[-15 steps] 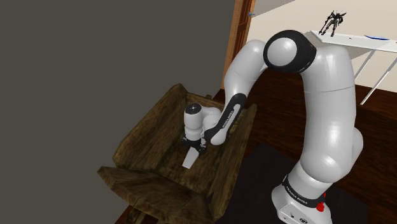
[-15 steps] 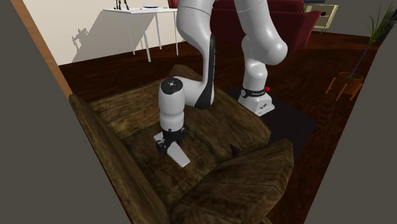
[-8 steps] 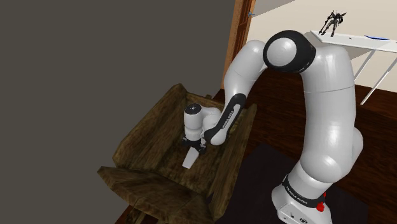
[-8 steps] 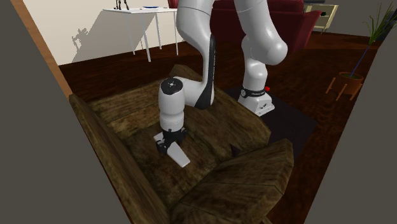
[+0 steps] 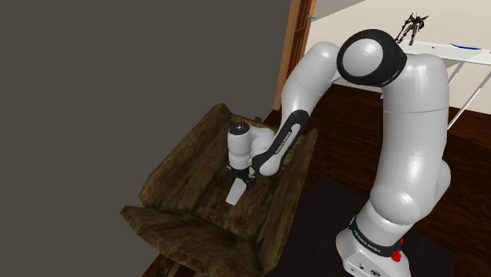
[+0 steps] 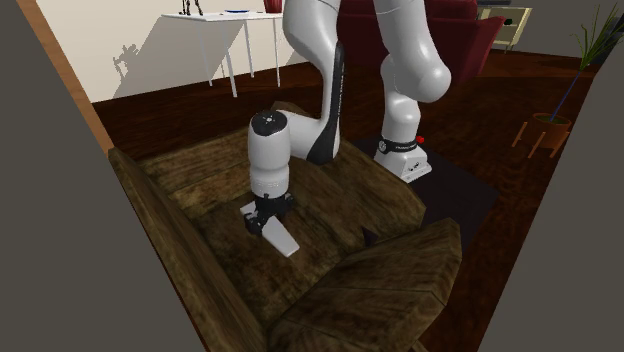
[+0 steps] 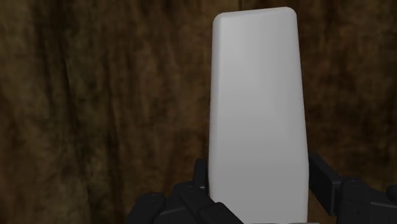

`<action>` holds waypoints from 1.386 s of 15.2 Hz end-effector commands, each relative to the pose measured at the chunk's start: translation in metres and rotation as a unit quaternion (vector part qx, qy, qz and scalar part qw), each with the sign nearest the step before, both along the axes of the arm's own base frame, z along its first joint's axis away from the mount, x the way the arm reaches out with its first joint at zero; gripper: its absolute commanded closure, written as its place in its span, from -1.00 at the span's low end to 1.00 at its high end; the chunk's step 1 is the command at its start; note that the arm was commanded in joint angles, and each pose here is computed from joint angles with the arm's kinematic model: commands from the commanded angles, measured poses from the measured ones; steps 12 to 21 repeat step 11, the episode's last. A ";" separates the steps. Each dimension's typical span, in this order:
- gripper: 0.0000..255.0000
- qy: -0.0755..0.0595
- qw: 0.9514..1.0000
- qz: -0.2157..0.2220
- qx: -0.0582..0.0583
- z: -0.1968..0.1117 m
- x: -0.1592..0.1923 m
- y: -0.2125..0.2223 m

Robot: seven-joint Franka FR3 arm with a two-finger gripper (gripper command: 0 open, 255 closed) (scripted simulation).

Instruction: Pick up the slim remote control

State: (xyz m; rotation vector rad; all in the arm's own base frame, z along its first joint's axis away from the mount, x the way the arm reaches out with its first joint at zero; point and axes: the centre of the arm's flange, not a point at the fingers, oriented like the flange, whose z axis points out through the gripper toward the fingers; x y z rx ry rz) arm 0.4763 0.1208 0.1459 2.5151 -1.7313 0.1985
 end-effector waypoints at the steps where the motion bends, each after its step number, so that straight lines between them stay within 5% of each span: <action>1: 1.00 0.000 1.000 0.000 0.000 0.010 0.001 -0.001; 9: 1.00 0.000 1.000 0.000 0.000 0.052 0.001 -0.001; 21: 1.00 0.000 1.000 0.000 0.000 0.053 0.001 -0.001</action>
